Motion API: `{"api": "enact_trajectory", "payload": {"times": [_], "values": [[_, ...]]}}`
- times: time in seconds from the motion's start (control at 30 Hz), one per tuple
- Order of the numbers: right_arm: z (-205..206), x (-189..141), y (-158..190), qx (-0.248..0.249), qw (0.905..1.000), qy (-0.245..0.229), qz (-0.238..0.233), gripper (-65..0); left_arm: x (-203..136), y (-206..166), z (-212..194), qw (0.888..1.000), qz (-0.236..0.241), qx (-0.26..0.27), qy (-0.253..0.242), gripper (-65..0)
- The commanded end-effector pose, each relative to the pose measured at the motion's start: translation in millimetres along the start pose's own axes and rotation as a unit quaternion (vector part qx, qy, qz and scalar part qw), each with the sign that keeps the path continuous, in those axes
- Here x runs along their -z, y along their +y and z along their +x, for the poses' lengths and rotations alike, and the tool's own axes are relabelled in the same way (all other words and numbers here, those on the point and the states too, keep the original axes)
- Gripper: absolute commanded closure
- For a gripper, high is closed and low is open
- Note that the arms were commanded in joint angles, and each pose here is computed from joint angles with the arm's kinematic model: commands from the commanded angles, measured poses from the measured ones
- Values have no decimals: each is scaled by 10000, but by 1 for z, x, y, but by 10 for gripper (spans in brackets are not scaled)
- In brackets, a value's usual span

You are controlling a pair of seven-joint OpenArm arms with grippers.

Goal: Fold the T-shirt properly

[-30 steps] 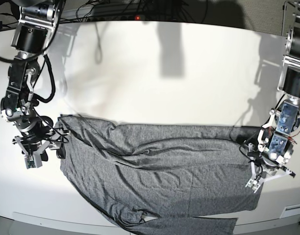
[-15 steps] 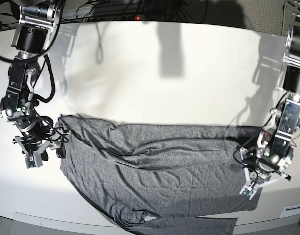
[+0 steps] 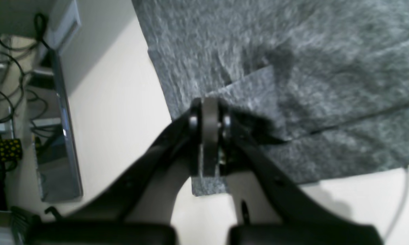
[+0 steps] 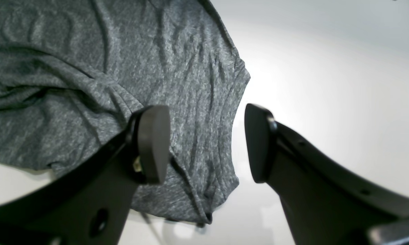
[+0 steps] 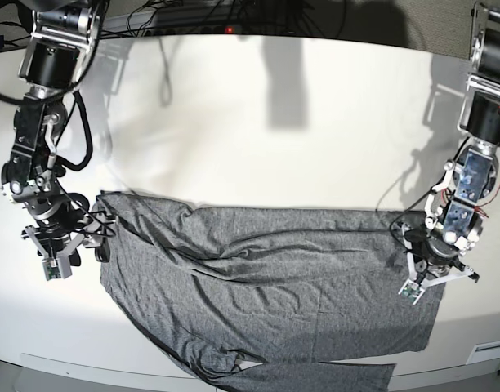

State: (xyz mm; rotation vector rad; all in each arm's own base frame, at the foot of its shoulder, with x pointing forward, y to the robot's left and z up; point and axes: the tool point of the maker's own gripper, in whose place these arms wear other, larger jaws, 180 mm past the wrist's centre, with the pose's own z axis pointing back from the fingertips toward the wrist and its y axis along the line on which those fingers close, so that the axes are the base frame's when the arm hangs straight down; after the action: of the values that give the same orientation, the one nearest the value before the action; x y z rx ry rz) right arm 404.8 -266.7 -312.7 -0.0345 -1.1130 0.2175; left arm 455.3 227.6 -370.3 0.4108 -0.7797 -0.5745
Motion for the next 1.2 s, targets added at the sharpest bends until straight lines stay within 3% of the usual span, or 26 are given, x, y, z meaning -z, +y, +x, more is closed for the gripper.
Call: {"api": "enact_trajectory", "payload": {"times": [0.0,0.3,0.57,0.9,0.93,1.03,1.17], "values": [[23,-2,-8,-70,9994,-330,-65,-344,-1,22,24,9994,220,-64,-273,0],[22,-2,-8,-59,9995,-300,-59,-344,21,33,39,9992,347,-9,-209,0],[22,-2,-8,-43,9995,-299,-46,-344,34,48,17,9988,459,109,159,0],[22,-2,-6,40,9995,-320,0,-345,34,52,15,9974,582,384,206,0],[22,-2,-6,40,9995,-320,0,-345,34,53,16,9969,617,458,193,-13],[23,-2,-6,40,9994,-334,0,-345,33,58,20,9944,758,731,109,-162],[28,-2,-6,35,9988,-490,-3,-345,32,65,22,9928,950,731,53,-179]]}}
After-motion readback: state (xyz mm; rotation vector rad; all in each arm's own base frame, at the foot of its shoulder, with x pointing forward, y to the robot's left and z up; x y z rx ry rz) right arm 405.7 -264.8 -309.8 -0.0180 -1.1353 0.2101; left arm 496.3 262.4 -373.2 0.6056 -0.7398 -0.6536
